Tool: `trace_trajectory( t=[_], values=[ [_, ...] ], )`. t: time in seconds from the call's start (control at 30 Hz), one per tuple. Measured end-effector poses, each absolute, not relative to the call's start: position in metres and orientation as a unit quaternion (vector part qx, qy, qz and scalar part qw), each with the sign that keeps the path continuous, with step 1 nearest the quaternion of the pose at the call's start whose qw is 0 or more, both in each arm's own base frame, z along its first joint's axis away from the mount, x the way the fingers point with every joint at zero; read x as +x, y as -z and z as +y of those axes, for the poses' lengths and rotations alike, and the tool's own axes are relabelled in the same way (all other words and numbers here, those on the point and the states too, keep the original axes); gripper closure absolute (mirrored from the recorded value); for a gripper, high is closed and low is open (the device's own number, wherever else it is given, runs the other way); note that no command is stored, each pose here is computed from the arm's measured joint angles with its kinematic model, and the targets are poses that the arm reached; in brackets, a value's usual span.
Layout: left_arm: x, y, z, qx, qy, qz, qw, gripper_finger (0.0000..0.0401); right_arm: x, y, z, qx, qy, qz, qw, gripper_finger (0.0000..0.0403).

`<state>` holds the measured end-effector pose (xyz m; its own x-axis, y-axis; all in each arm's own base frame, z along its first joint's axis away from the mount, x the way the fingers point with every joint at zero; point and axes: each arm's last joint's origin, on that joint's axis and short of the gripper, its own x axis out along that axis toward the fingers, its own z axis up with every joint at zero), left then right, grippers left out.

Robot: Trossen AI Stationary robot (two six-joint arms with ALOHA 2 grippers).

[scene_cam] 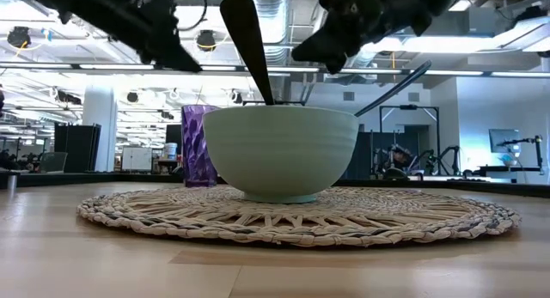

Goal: Pick & Place Utensil
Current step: Put the violet cup on the brown mat to the top left of the blue bowl

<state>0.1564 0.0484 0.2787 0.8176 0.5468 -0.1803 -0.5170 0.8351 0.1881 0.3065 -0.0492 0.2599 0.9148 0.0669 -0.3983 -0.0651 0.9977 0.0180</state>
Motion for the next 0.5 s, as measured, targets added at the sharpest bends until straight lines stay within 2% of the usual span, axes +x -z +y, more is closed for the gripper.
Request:
trace_trajectory(
  t=[0.1,0.27,0.5],
  values=[
    [0.160,-0.271,0.059,0.060,-0.285,0.142,0.946,0.0294,0.305,-0.262,-0.060,0.004,-0.017,0.192,0.981,0.0365],
    [0.173,-0.257,0.076,0.038,-0.247,0.188,0.950,0.0295,0.304,-0.264,-0.069,0.002,-0.002,0.186,0.983,0.0365],
    [0.193,-0.254,0.093,0.038,-0.242,0.231,0.942,0.0295,0.303,-0.264,-0.072,-0.009,-0.001,0.185,0.983,0.0365]
  ],
)
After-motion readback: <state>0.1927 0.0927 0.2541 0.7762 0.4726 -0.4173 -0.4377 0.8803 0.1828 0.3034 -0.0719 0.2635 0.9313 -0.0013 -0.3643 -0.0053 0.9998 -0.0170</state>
